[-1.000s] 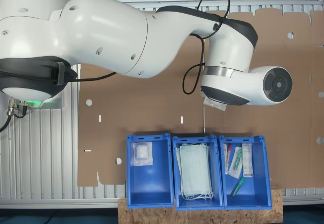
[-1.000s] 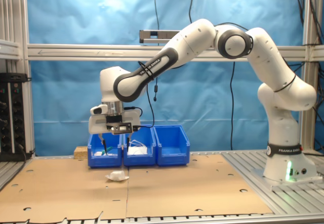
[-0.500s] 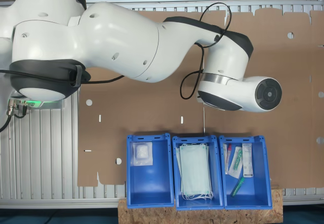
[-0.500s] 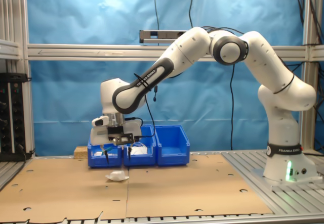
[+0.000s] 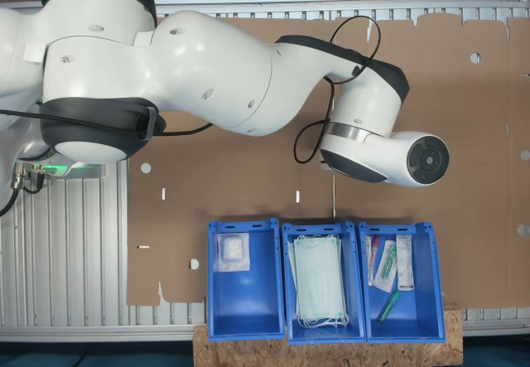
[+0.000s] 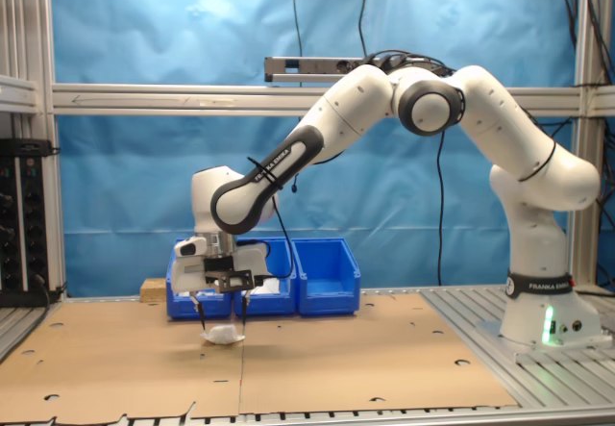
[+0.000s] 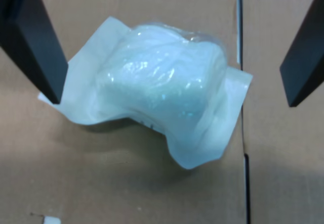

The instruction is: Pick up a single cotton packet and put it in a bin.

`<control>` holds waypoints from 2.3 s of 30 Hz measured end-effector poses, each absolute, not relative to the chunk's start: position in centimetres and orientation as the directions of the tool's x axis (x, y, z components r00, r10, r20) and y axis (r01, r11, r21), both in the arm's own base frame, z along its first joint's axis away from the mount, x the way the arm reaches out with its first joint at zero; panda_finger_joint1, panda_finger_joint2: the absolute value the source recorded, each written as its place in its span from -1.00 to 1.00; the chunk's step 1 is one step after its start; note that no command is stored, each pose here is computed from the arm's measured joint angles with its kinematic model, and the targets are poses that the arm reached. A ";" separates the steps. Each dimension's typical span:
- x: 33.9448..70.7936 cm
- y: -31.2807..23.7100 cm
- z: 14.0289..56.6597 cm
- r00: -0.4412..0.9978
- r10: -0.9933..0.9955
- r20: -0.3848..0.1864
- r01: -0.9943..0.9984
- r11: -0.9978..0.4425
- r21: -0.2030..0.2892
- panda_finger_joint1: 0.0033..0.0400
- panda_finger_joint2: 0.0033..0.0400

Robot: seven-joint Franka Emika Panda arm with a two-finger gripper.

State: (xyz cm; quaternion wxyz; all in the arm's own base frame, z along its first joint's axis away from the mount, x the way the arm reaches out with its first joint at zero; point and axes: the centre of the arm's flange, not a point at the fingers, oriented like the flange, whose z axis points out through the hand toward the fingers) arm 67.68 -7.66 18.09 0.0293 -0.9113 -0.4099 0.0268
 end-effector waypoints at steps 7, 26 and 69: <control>68.0 -7.8 17.0 0.655 0.755 -0.021 0.753 -0.655 -0.071 1.00 1.00; 68.2 -8.9 16.5 0.643 0.765 -0.013 0.764 -0.643 -0.059 1.00 1.00; 68.1 -8.9 16.3 0.628 0.778 -0.013 0.777 -0.627 -0.058 1.00 1.00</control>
